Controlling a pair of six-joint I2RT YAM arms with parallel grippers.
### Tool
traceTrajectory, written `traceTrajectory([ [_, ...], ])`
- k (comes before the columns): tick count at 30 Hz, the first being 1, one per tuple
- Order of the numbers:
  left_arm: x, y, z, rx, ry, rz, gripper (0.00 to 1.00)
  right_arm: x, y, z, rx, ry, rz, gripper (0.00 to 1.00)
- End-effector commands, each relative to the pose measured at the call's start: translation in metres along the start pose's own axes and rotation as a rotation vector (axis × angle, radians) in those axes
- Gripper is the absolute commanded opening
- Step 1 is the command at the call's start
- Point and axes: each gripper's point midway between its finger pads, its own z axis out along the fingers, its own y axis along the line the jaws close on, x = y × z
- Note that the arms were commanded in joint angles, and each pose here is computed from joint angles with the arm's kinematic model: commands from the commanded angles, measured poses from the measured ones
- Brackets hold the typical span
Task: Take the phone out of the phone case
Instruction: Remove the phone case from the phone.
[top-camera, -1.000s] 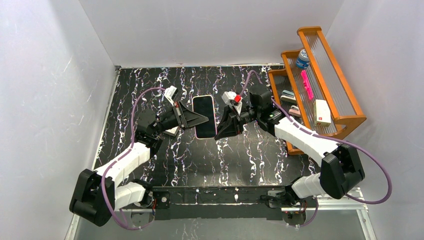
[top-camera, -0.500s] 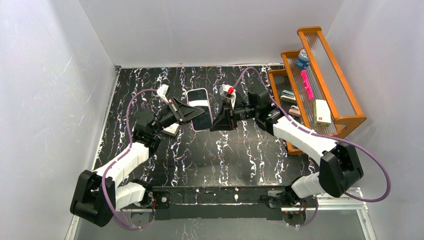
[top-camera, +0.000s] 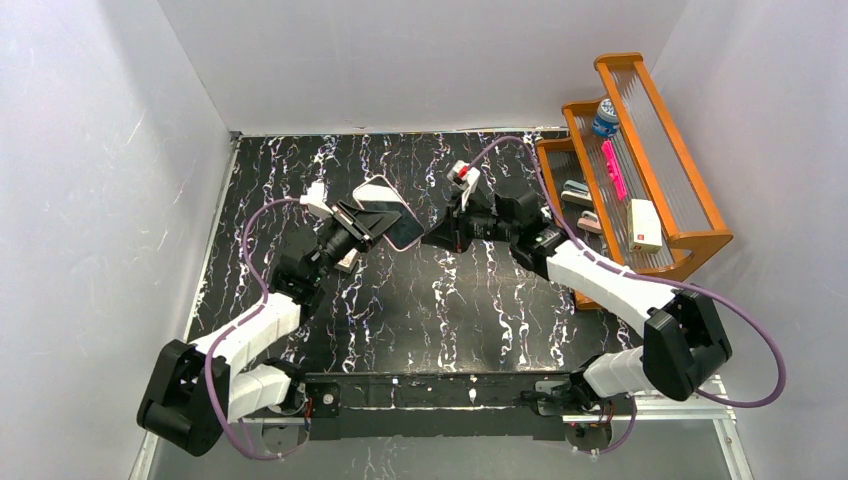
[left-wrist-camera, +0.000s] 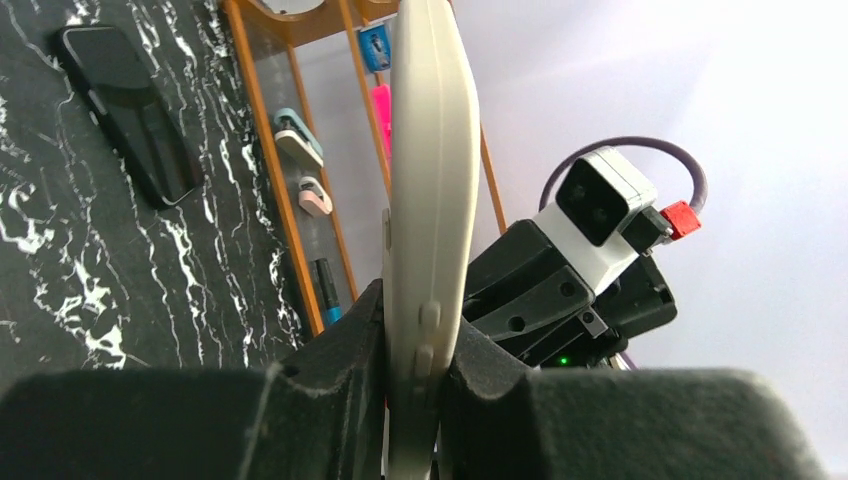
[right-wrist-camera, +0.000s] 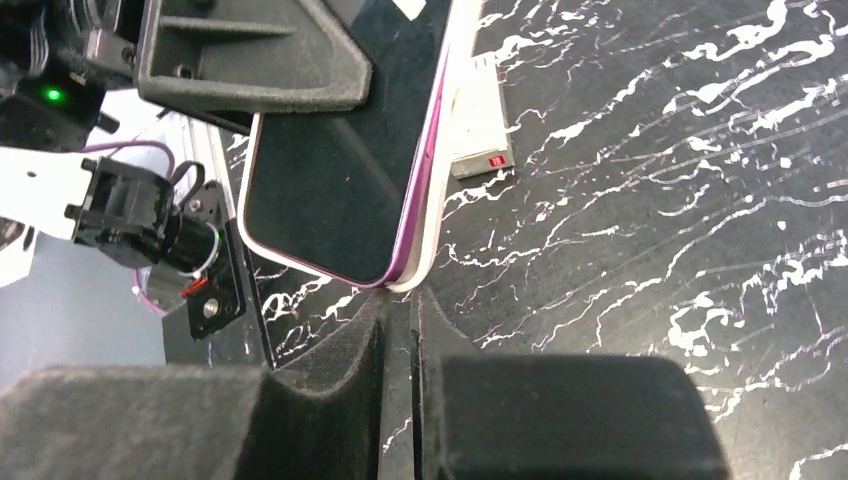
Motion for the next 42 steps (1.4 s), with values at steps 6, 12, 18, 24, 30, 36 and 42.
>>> traceTrajectory([
  [6,0.022,-0.038,-0.015,0.133,0.005,0.007,0.00,-0.034,0.000,-0.026,0.099,-0.318,0.179,0.29],
  [12,0.012,-0.034,-0.012,0.131,-0.060,-0.006,0.00,-0.019,0.026,-0.043,-0.020,-0.401,0.363,0.63],
  [18,0.011,-0.036,-0.013,0.147,-0.067,-0.025,0.00,-0.012,0.056,-0.041,-0.165,-0.432,0.428,0.76],
  [24,0.010,-0.033,-0.015,0.144,-0.078,-0.041,0.00,-0.014,0.080,-0.027,-0.213,-0.438,0.394,0.76],
  [30,0.010,-0.037,-0.016,0.156,-0.080,-0.051,0.00,-0.022,0.087,-0.020,-0.230,-0.448,0.399,0.71],
  [36,0.009,-0.044,-0.017,0.173,-0.082,-0.058,0.00,-0.022,0.088,-0.010,-0.235,-0.460,0.420,0.69],
  [42,0.010,-0.044,-0.019,0.178,-0.084,-0.074,0.00,-0.021,0.089,0.000,-0.225,-0.470,0.444,0.63],
])
